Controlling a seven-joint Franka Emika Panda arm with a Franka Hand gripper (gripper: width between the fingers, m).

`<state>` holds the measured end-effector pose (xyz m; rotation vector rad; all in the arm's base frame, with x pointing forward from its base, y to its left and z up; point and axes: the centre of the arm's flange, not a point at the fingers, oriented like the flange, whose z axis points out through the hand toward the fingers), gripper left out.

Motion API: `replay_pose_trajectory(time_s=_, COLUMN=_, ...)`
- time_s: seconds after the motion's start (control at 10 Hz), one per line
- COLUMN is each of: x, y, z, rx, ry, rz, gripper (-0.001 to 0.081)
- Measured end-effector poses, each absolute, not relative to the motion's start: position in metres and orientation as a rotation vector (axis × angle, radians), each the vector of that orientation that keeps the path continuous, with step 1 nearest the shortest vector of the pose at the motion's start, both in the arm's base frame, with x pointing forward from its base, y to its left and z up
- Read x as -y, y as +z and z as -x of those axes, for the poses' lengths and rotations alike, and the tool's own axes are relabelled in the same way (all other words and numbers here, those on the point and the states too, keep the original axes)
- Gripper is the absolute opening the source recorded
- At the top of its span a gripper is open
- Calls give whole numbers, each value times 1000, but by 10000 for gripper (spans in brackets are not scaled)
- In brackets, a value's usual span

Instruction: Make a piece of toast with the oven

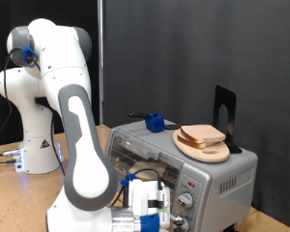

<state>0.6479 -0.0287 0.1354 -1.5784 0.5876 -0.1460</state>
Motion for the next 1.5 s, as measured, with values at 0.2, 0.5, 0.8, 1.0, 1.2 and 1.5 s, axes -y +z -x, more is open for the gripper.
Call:
replay_pose_trajectory(time_s=0.2, x=29, y=134, z=-647, rx=-582, ry=-158, rz=1571, gripper=107)
replay_pose_trajectory(time_s=0.5, x=29, y=134, z=-647, rx=-583, ry=-158, rz=1571, gripper=107)
replay_pose_trajectory(time_s=0.8, x=30, y=137, z=-649, rx=-582, ry=-165, rz=1572, gripper=190)
replay_pose_trajectory(time_s=1.0, x=36, y=137, z=-649, rx=-590, ry=-168, rz=1575, gripper=374)
replay_pose_trajectory(time_s=1.2, x=49, y=136, z=-642, rx=-601, ry=-120, rz=1582, gripper=558)
replay_pose_trajectory(time_s=1.5, x=76, y=139, z=-613, rx=-679, ry=44, rz=1596, gripper=785)
